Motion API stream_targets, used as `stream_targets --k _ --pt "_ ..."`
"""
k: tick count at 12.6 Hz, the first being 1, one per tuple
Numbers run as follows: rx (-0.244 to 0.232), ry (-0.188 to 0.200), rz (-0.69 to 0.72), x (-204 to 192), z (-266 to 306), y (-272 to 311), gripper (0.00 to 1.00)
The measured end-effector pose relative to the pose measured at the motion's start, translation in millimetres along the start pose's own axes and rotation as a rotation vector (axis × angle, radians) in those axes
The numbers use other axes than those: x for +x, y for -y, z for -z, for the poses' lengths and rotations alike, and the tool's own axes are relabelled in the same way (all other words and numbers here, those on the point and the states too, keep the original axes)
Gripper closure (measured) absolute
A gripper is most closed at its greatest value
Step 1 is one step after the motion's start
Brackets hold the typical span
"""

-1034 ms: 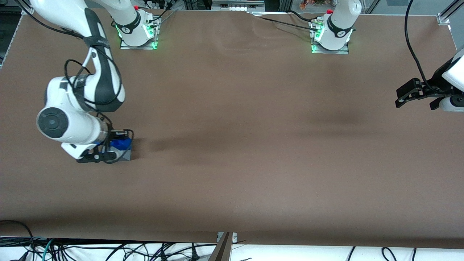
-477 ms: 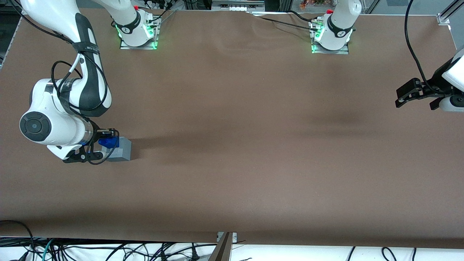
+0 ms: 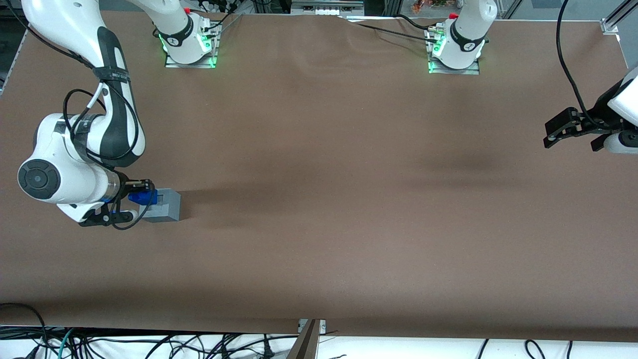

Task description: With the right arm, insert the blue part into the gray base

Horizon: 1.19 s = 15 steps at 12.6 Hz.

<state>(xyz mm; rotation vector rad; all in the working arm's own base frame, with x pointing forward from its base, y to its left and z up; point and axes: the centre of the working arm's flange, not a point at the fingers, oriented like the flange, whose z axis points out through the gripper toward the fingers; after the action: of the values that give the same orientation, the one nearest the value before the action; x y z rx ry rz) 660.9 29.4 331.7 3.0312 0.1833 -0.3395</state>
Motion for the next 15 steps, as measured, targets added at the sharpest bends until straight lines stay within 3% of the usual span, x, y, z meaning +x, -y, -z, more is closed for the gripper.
stream_targets --k 15 --pt "0.004 0.002 0.002 7.4 -17.0 5.7 0.5"
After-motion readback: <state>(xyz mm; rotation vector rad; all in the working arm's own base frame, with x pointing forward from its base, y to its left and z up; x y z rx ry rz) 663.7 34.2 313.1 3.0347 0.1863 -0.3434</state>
